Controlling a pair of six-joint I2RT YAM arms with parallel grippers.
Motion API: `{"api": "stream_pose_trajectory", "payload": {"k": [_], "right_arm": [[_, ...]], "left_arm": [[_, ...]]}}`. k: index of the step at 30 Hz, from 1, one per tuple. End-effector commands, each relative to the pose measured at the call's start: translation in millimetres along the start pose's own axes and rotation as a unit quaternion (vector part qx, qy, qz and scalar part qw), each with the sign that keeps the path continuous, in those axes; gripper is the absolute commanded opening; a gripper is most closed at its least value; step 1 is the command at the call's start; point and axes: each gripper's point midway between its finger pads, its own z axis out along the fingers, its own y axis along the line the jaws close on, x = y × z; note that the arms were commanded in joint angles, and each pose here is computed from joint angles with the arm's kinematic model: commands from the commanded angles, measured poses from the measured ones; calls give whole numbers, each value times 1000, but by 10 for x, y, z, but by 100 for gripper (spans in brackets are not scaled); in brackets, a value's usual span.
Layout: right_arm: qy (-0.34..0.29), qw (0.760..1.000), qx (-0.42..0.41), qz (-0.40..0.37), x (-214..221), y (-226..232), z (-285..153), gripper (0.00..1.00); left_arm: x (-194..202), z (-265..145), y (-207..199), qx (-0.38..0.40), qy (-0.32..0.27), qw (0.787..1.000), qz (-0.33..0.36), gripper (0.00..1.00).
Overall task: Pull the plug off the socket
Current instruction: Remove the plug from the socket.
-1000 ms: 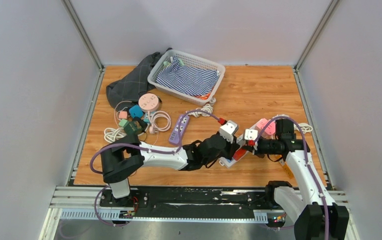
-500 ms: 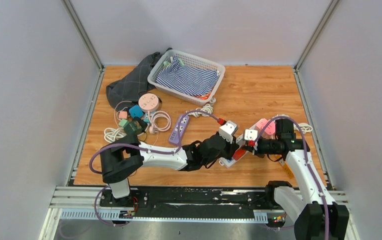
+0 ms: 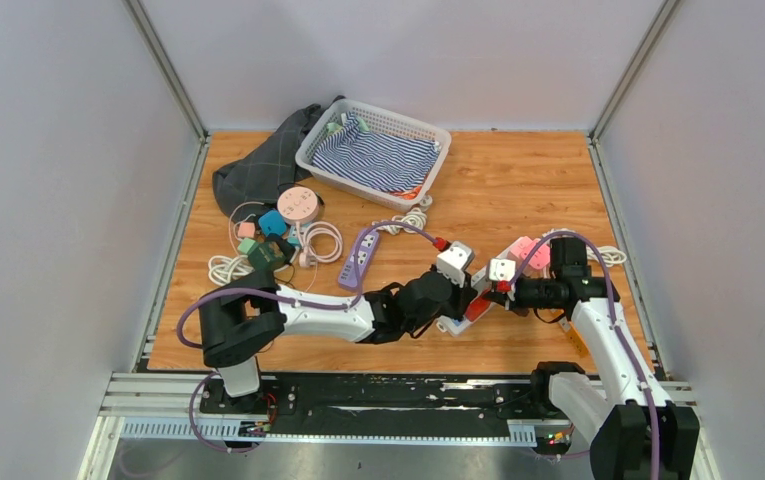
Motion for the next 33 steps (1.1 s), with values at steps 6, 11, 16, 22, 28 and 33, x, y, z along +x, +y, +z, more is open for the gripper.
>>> {"api": "stream_pose_trajectory", "payload": {"k": [6, 11, 16, 22, 28, 33], "right_arm": [[76, 994, -45, 68, 357, 367, -28, 2], [76, 994, -45, 68, 359, 369, -27, 2], [77, 994, -46, 69, 366, 373, -25, 2], [80, 993, -48, 71, 379, 372, -25, 2], [81, 993, -49, 71, 383, 381, -24, 2], [80, 993, -49, 71, 382, 380, -25, 2]], "left_arm": [[-113, -85, 182, -28, -4, 998, -55, 0], [-107, -60, 164, -28, -4, 998, -55, 0], [-86, -89, 396, -106, -22, 991, 81, 0], [-55, -72, 173, -40, -5, 998, 46, 0], [-162, -55, 92, 18, 12, 998, -65, 0], [-220, -82, 105, 15, 3, 998, -53, 0]]}}
